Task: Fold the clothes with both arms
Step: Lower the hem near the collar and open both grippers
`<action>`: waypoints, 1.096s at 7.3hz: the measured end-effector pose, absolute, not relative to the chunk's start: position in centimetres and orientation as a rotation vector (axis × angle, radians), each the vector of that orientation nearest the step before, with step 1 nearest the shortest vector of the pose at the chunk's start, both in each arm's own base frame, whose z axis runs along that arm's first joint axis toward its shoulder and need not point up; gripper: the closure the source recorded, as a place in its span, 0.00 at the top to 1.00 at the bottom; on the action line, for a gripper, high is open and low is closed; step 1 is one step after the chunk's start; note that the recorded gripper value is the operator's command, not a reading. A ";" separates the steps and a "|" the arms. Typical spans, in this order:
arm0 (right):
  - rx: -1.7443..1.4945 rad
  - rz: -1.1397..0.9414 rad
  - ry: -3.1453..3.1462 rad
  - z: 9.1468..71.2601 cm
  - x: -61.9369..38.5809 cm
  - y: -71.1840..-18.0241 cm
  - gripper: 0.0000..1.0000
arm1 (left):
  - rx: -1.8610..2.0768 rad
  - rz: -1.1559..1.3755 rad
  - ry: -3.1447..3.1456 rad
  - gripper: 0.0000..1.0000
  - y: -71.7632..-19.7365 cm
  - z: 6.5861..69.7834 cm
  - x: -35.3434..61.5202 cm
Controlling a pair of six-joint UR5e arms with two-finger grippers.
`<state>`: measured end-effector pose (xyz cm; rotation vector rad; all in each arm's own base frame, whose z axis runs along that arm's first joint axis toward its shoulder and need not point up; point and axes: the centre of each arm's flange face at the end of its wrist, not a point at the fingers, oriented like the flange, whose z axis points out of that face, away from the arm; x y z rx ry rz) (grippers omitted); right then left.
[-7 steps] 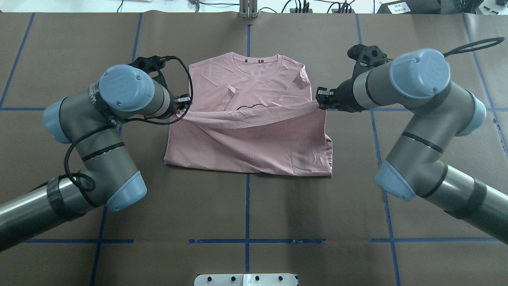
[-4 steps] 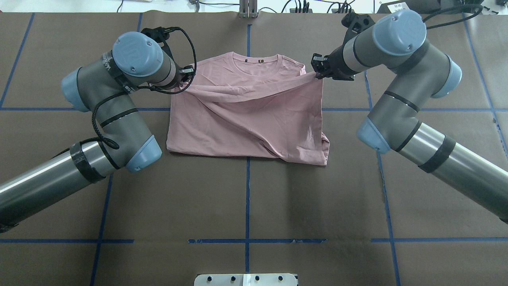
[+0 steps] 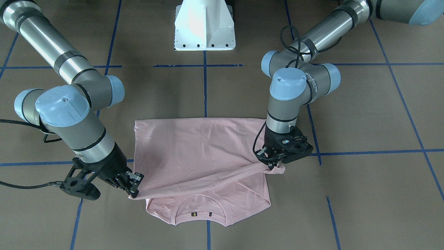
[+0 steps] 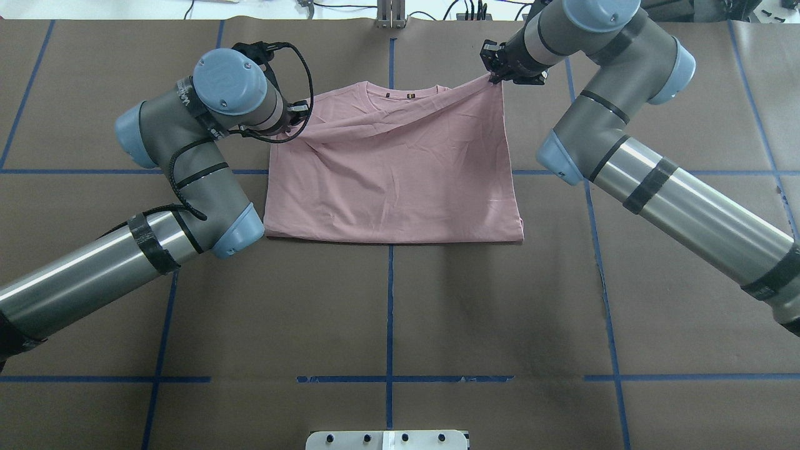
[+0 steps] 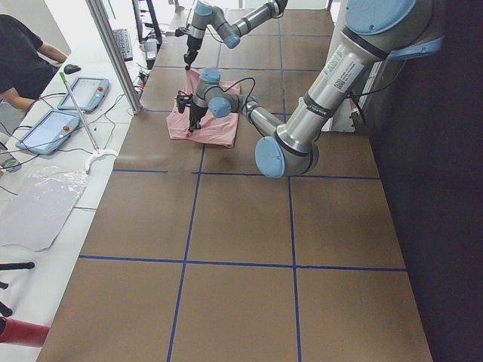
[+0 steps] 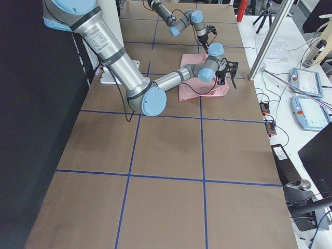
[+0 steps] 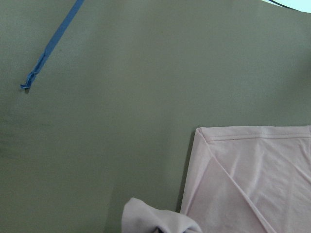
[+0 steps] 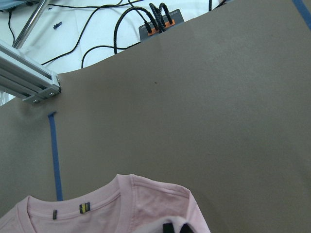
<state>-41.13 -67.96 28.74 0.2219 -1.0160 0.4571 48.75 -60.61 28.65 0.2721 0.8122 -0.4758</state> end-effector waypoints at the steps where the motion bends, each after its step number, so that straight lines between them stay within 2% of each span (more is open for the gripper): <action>1: 0.223 0.460 -1.011 28.2 -41.6 -68.7 0.00 | 0.271 -0.475 0.808 0.00 -60.8 28.7 49.0; 3: 0.219 0.466 -0.996 28.8 -42.0 -69.3 0.00 | 0.272 -0.472 0.802 0.00 -61.1 28.7 49.3; 4: 0.215 0.468 -0.987 29.6 -41.9 -69.3 0.00 | 0.271 -0.472 0.799 0.78 -61.2 28.8 49.4; 5: 0.211 0.469 -0.979 30.4 -41.8 -69.2 0.24 | 0.270 -0.473 0.793 1.00 -61.3 29.0 49.5; 6: 0.207 0.470 -0.976 30.7 -41.8 -69.1 0.99 | 0.271 -0.479 0.786 1.00 -61.5 29.1 49.6; 8: 0.203 0.468 -0.973 31.1 -42.0 -68.9 1.00 | 0.278 -0.494 0.785 1.00 -62.0 28.3 49.9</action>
